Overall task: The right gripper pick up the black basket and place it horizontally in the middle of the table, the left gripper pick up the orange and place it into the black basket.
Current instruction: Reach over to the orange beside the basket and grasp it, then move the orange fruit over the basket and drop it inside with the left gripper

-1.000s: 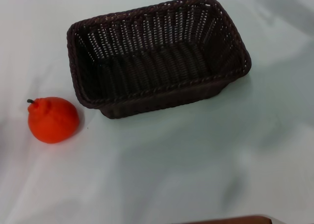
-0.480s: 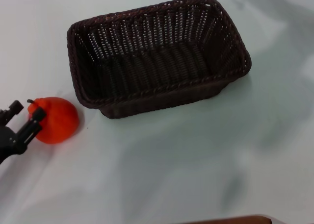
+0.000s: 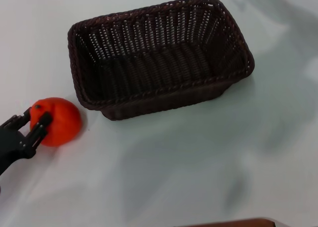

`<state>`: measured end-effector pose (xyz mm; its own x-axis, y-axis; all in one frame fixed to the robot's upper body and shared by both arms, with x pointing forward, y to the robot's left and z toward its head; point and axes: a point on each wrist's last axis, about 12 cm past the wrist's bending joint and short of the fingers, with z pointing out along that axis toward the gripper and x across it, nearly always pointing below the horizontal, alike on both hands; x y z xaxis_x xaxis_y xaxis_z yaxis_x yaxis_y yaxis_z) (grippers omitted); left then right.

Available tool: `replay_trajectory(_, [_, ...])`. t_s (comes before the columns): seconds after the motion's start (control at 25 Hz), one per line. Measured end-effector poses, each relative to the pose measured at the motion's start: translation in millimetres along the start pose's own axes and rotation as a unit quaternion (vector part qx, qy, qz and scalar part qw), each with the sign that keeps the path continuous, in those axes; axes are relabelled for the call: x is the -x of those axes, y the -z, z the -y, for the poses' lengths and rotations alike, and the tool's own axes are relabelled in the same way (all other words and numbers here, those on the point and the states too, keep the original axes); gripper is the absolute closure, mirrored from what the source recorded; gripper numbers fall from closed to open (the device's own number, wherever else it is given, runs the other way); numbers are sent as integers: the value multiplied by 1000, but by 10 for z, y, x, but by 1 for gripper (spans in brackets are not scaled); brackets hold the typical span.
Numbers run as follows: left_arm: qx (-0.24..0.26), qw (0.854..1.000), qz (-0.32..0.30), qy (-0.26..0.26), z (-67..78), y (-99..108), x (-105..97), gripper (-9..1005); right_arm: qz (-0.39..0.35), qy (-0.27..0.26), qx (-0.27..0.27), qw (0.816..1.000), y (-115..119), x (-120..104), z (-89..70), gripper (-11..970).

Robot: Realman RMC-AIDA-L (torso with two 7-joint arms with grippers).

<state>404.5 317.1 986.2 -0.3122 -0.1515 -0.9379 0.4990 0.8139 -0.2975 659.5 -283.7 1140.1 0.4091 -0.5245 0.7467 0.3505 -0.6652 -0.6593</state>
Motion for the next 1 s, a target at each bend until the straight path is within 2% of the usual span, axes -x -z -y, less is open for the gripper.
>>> replay_trajectory(0.32, [-10,1000,30,-2,3,61,82,673,-2,-5,0,1000,-1,48,-5,121])
replay_trajectory(0.44, [-4,997,79,-4,-14,167,189,761,-6,-10,1,1000,7,58,-10,121])
replay_trajectory(0.64, [-1,981,196,-8,-15,317,438,793,-20,-12,-3,1000,36,96,-23,121])
replay_trajectory(0.76, [-29,969,244,8,-2,178,602,812,-30,-15,-7,999,28,153,-18,121])
replay_trajectory(0.88, [-74,964,254,31,37,-149,741,835,-37,-16,-15,999,-11,245,28,121])
replay_trajectory(1.0, [-118,965,231,45,106,-510,840,858,-40,-13,-24,999,-66,323,86,122])
